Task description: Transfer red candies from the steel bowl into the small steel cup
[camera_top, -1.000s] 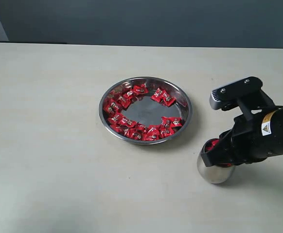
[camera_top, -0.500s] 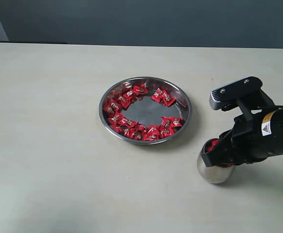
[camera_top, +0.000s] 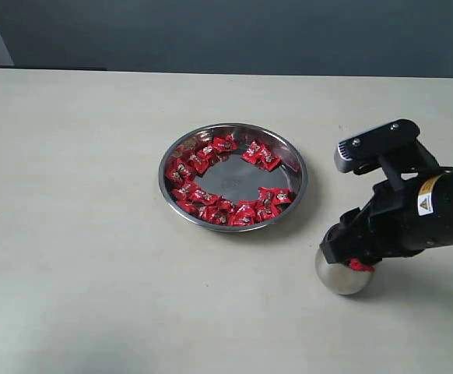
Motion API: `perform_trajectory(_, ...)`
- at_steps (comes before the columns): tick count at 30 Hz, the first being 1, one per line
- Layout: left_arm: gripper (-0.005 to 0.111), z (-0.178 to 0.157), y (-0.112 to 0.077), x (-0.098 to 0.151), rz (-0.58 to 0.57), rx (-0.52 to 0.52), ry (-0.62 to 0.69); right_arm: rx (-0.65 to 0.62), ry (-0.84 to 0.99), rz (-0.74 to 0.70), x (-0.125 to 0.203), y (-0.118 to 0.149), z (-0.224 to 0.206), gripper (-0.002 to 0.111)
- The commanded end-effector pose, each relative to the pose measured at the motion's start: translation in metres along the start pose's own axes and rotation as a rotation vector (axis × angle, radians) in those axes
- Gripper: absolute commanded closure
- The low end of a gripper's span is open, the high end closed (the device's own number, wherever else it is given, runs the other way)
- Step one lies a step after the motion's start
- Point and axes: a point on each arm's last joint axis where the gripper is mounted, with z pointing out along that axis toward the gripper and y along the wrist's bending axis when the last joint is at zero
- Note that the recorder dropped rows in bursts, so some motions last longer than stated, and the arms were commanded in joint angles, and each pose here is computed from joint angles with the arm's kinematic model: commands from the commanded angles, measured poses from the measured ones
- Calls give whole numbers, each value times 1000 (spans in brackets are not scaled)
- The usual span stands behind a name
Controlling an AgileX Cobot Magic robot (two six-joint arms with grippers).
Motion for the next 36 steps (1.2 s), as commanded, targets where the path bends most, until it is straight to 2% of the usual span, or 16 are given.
perform_trajectory(1,106,0,0,-1,-3,-1,-12,3,-20,-18,-1,0,0,60)
perform_trajectory(7,106,0,0,-1,-3,-1,-12,19,-32,-54,-4,-1,-1,60)
perform_trajectory(13,106,0,0,-1,-3,-1,-12,16,-147,-43,-29,-1,-21,61)
perform_trajectory(15,106,0,0,-1,-3,-1,-12,15,-188,-39,-36,0,-29,74)
perform_trajectory(18,106,0,0,-1,-3,-1,-12,13,-254,-38,-43,0,-41,107)
perform_trajectory(19,106,0,0,-1,-3,-1,-12,11,-282,-35,-44,0,-45,108)
perform_trajectory(27,106,0,0,-1,-3,-1,-12,-13,-530,-18,-55,1,-78,108)
perform_trajectory(33,106,0,0,-1,-3,-1,-12,-13,-560,-23,-57,2,-81,108)
perform_trajectory(36,106,0,0,-1,-3,-1,-12,28,-547,-107,-56,0,-80,108)
